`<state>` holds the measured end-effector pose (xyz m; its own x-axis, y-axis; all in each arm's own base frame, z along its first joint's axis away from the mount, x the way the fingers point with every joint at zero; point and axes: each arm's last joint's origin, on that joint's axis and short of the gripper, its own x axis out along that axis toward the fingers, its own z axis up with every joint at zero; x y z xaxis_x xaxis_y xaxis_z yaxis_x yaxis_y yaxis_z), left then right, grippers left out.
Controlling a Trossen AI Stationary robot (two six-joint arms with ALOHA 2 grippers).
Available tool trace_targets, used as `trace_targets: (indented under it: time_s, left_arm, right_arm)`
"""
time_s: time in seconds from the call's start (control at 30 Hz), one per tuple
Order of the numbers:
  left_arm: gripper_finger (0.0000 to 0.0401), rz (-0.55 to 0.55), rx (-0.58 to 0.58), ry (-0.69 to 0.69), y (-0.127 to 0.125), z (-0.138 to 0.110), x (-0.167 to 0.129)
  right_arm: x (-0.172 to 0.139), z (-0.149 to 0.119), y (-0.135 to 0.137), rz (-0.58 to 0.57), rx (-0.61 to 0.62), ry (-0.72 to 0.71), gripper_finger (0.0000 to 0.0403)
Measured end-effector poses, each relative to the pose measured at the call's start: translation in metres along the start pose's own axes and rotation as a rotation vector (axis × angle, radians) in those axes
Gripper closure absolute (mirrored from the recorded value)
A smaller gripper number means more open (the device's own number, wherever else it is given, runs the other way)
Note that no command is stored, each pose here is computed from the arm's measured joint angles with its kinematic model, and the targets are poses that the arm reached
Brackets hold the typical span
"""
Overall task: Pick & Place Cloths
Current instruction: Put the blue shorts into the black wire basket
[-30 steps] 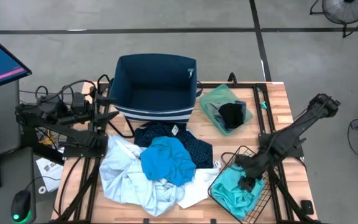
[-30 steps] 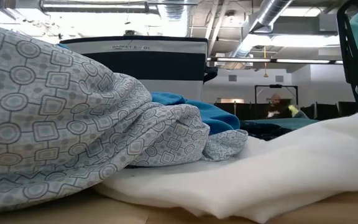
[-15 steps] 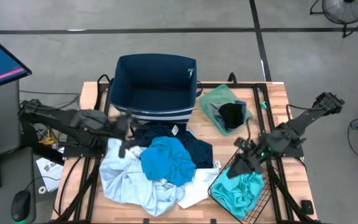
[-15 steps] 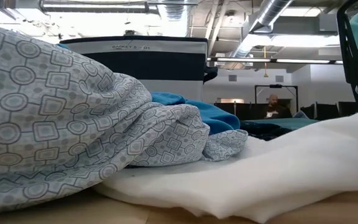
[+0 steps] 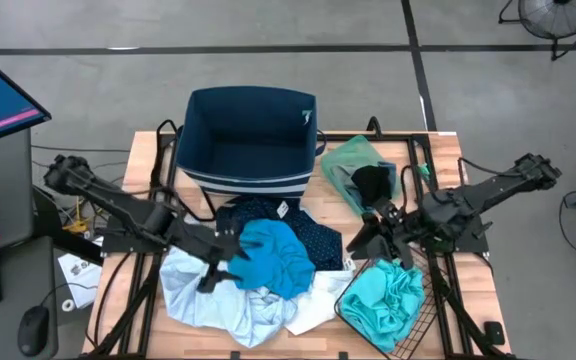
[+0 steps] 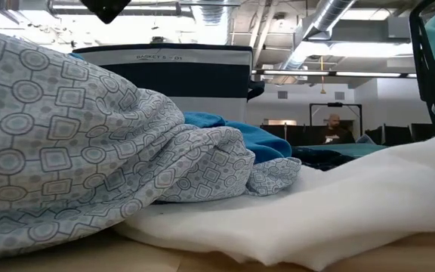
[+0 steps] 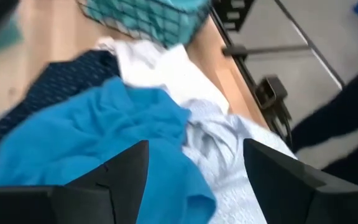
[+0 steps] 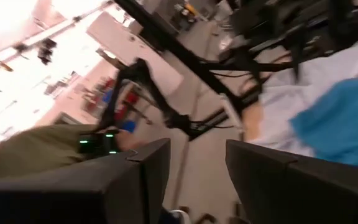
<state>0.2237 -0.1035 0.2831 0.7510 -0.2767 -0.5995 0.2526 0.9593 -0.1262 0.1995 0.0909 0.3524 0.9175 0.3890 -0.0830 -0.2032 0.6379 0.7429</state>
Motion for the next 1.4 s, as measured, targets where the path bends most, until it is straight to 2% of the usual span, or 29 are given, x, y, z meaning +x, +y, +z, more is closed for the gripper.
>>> trace_targets:
  time_s: [0.37, 0.63, 0.97, 1.27, 1.4]
  left_arm:
    - [0.0124, -0.010, 0.041, 0.110, -0.012, -0.012, 0.031]
    - [0.0122, 0.011, 0.047, 0.187, -0.012, -0.023, 0.059]
    - [0.0123, 0.045, 0.039, 0.248, -0.005, -0.030, 0.075]
    - [0.0143, 0.067, 0.048, 0.341, -0.004, -0.043, 0.089]
    - [0.0185, 0.090, 0.053, 0.353, -0.003, -0.045, 0.089]
  right_arm:
    - [0.000, 0.006, -0.014, -0.087, -0.114, 0.005, 0.0245]
    - [-0.001, 0.000, -0.020, -0.147, -0.115, 0.066, 0.0248]
    - [0.002, -0.002, -0.023, -0.166, -0.114, 0.086, 0.0248]
    - [0.004, -0.003, -0.024, -0.173, -0.112, 0.093, 0.0253]
    - [0.004, -0.004, -0.023, -0.172, -0.113, 0.094, 0.0253]
